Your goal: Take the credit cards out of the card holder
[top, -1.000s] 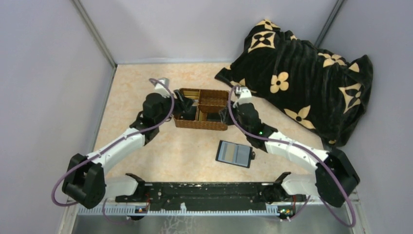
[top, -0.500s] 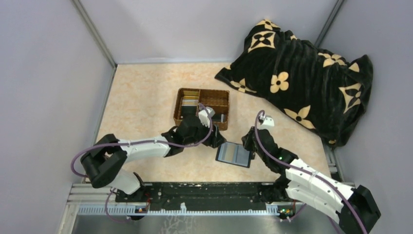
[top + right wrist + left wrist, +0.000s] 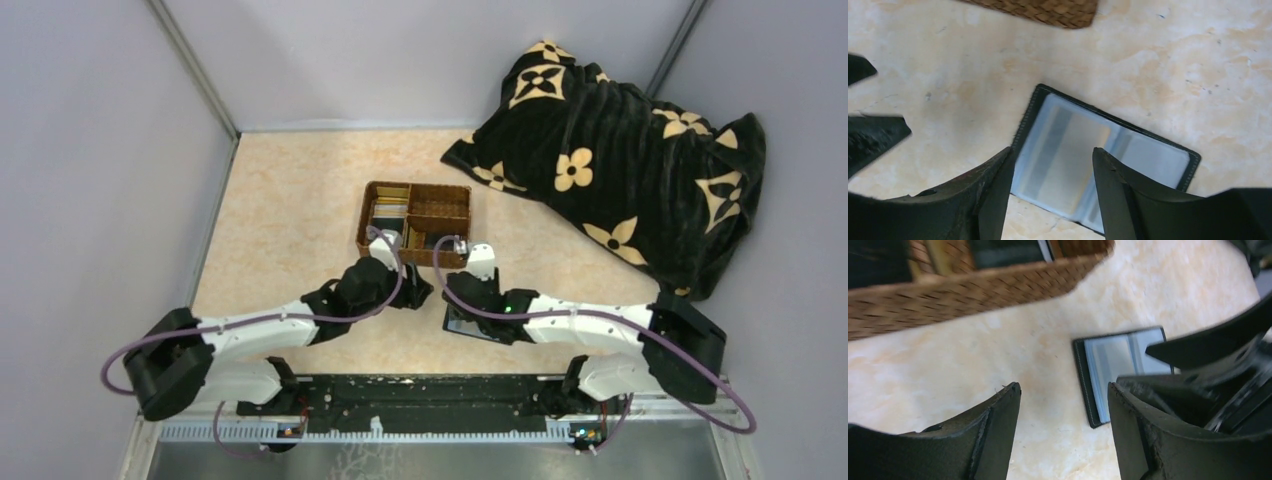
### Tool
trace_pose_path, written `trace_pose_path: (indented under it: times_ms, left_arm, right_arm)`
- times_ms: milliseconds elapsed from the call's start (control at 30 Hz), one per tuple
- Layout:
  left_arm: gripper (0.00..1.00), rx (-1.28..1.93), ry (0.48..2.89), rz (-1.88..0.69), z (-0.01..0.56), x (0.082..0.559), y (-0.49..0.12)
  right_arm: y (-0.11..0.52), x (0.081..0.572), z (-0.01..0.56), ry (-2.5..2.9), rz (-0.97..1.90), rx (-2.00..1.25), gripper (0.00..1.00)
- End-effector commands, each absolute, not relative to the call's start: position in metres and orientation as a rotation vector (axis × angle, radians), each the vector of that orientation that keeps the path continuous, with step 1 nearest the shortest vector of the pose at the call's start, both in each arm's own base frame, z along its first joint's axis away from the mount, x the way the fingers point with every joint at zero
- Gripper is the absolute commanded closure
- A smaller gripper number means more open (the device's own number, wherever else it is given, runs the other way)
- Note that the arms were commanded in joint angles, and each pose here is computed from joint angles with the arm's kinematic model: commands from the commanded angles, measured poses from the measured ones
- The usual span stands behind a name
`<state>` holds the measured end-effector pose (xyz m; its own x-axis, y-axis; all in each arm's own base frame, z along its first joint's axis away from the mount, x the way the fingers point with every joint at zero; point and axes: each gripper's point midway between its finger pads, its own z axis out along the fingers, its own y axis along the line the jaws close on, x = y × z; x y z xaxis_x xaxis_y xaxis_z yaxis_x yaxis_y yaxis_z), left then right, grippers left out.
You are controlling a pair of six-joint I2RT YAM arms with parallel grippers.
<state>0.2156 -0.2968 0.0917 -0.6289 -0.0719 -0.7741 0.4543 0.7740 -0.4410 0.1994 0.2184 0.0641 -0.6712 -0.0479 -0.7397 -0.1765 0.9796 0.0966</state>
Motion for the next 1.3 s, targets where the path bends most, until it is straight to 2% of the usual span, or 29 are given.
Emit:
trace_pose_path:
  times_ms: [0,100,200,500,767,1267]
  left_arm:
    - [0.30,0.030,2.084,-0.584,0.108,0.240,-0.249]
    - [0.30,-0.043,2.092,-0.530,0.110,0.246,-0.229]
    - [0.30,-0.074,2.109,-0.527,0.105,0.247,-0.220]
    - [0.31,-0.088,2.118,-0.543,0.098,0.245,-0.213]
    - [0.31,-0.067,2.118,-0.580,0.099,0.252,-0.220]
    - [0.31,-0.049,2.133,-0.601,0.095,0.253,-0.228]
  right_arm:
    - [0.241,0.206,0.078,2.247,0.148,-0.168,0.39]
    - [0.252,0.204,0.069,2.271,0.118,-0.209,0.33]
    - [0.256,0.206,0.063,2.282,0.067,-0.230,0.32]
    - [0.254,0.199,0.039,2.340,0.046,-0.217,0.37]
    - [0.250,0.198,0.061,2.271,0.171,-0.177,0.37]
    - [0.241,0.184,0.025,2.372,0.102,-0.231,0.39]
